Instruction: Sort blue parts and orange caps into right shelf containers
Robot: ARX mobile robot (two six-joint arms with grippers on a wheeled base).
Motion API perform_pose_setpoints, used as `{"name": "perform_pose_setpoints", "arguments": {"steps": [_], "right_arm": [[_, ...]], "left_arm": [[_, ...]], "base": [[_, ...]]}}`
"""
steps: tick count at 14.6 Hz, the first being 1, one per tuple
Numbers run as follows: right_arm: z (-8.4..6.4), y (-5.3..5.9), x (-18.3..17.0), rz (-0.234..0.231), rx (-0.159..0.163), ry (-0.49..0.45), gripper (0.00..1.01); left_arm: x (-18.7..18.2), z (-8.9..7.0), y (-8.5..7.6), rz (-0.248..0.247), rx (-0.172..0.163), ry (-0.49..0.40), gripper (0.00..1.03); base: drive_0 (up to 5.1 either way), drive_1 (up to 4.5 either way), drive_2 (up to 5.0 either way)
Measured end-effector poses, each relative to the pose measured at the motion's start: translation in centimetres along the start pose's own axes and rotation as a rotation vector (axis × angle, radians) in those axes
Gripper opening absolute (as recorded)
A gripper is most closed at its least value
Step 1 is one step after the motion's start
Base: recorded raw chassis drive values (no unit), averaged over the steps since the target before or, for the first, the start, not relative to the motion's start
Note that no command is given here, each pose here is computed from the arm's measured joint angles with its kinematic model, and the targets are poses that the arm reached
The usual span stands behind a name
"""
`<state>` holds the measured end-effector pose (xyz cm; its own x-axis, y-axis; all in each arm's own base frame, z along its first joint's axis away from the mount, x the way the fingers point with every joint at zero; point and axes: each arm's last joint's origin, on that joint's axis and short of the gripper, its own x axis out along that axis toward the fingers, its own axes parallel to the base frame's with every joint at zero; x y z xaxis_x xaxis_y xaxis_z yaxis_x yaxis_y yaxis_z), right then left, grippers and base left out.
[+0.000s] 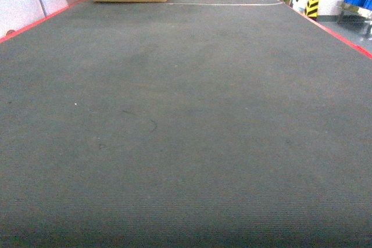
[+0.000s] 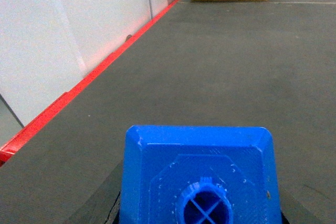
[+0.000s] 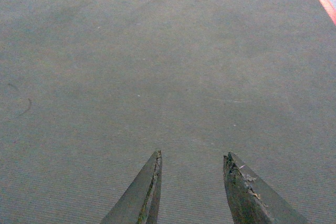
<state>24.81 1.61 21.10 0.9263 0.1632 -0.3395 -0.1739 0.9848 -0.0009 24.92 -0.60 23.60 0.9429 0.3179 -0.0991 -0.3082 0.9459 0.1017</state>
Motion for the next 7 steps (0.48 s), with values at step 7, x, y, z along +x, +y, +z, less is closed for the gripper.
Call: {"name": "perform_pose_setpoints", "arguments": {"steps": [7], "right_arm": [[0.04,0.01,0.00,0.002,-0.001,-0.004,0.34]], "left_arm": [[-0.03,0.01,-0.05,-0.005,0.000,0.000,0.44]], "base": [[0.0,0.00,0.0]]}}
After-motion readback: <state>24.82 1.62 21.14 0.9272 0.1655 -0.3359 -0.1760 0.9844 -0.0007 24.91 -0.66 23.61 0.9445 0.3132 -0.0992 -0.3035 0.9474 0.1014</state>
